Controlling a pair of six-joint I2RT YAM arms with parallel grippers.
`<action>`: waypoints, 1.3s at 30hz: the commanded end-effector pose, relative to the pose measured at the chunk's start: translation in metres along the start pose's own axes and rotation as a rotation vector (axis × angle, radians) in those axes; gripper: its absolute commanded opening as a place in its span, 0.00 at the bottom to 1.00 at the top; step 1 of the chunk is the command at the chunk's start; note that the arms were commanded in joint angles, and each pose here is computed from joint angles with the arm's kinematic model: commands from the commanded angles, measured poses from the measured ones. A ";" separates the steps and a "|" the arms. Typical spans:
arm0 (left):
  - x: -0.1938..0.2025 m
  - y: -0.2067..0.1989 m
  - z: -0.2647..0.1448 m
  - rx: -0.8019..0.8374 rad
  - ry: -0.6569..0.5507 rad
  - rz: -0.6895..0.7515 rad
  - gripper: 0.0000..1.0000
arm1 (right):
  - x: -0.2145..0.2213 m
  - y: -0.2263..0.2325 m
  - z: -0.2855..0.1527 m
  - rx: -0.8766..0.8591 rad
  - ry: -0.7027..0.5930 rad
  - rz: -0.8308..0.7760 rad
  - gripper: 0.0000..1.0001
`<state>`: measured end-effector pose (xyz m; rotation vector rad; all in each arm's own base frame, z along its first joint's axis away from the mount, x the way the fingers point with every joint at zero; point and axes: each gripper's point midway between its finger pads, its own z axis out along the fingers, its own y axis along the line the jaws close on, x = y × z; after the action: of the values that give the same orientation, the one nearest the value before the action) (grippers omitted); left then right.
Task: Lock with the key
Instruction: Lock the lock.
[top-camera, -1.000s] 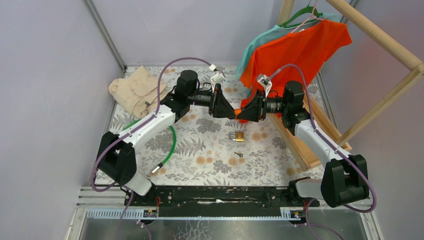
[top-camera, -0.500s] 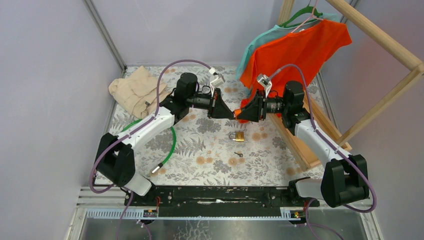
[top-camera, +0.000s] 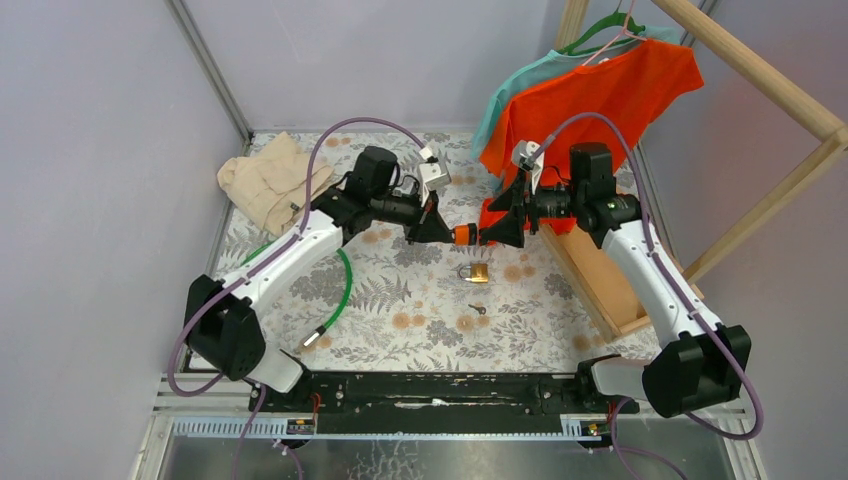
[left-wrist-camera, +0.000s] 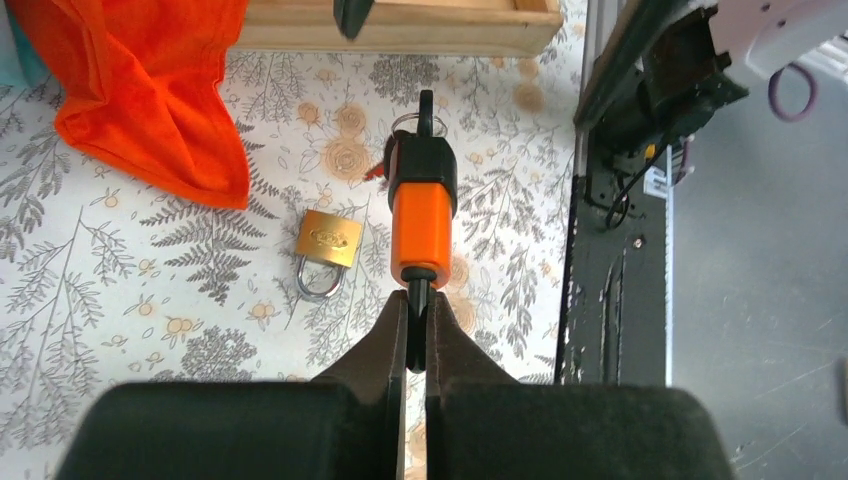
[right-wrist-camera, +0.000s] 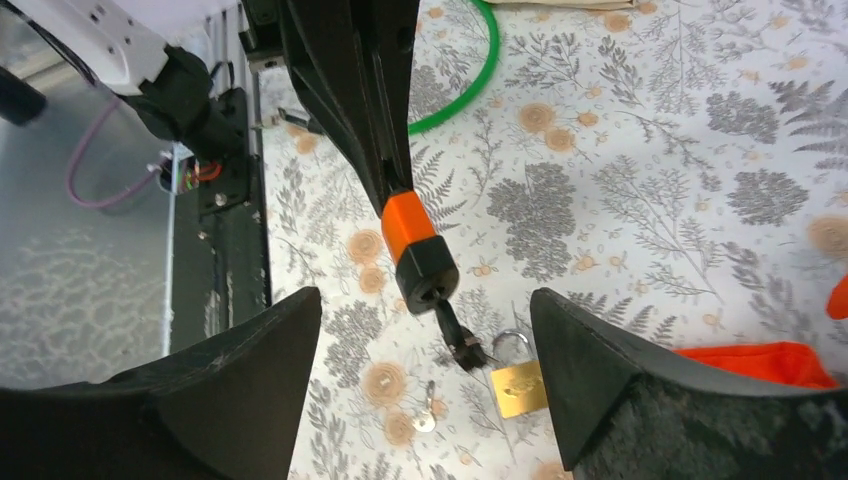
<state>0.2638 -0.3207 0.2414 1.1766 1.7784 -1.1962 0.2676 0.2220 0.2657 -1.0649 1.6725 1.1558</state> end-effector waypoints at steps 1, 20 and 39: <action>-0.015 -0.012 -0.018 -0.003 -0.013 0.166 0.00 | 0.007 0.011 -0.016 0.010 0.103 -0.115 0.81; -0.012 -0.023 -0.019 0.055 -0.018 0.160 0.00 | 0.027 0.024 0.011 -0.132 0.187 -0.046 0.38; -0.004 -0.014 -0.024 0.020 -0.010 0.193 0.00 | 0.047 0.001 -0.002 0.002 0.262 -0.099 0.00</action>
<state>0.2466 -0.3071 0.2404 1.3089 1.7061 -1.1547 0.2453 0.2265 0.2221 -1.3026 1.8039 1.1261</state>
